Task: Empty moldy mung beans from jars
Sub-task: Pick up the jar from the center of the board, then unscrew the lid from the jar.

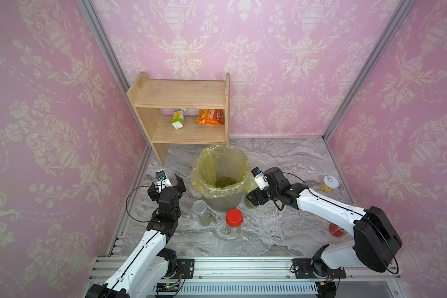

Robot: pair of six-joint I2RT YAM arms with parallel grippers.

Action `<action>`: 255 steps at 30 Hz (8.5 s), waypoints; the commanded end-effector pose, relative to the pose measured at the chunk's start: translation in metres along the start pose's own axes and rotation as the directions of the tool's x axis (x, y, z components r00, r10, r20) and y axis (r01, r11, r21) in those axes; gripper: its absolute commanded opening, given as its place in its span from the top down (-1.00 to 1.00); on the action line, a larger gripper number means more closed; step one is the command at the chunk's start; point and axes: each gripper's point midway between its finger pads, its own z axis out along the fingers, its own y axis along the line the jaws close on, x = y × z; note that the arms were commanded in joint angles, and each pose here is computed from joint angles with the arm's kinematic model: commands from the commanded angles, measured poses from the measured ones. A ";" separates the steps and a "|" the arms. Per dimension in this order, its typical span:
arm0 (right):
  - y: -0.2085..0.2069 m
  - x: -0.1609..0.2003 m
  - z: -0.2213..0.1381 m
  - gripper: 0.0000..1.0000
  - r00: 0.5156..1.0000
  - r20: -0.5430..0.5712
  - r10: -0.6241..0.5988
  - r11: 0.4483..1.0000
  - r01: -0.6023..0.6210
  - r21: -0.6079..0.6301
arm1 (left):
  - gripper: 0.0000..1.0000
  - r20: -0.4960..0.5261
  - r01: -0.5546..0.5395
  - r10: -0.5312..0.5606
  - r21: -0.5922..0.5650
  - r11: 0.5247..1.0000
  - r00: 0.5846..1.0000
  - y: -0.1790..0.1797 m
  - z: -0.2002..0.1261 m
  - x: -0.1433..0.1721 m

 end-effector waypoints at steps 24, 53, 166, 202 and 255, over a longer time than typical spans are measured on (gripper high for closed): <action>-0.023 -0.026 -0.075 -0.04 0.975 0.121 0.186 0.976 -0.198 0.087 | -0.98 -0.029 0.035 -0.026 0.375 0.927 0.999 -0.058 -0.036 -0.048; 0.023 -0.168 -0.246 -0.07 0.902 0.428 0.052 0.999 -0.041 -0.036 | -0.97 0.048 0.038 -0.095 0.671 0.740 0.994 -0.119 -0.063 -0.111; 0.121 -0.292 -0.170 0.00 0.887 0.250 0.389 0.722 -0.125 -0.680 | -0.56 0.201 -0.169 -0.359 0.978 0.119 0.911 -0.256 -0.105 -0.186; 0.115 -0.286 -0.151 -0.44 0.884 0.209 0.417 0.694 -0.162 -0.701 | -0.27 0.220 -0.203 -0.353 0.975 0.085 0.909 -0.255 -0.115 -0.188; 0.061 -0.281 -0.187 -0.96 0.677 0.450 0.582 0.743 -0.217 -0.634 | -0.17 0.219 -0.195 -0.280 0.975 0.111 0.935 -0.239 -0.132 -0.191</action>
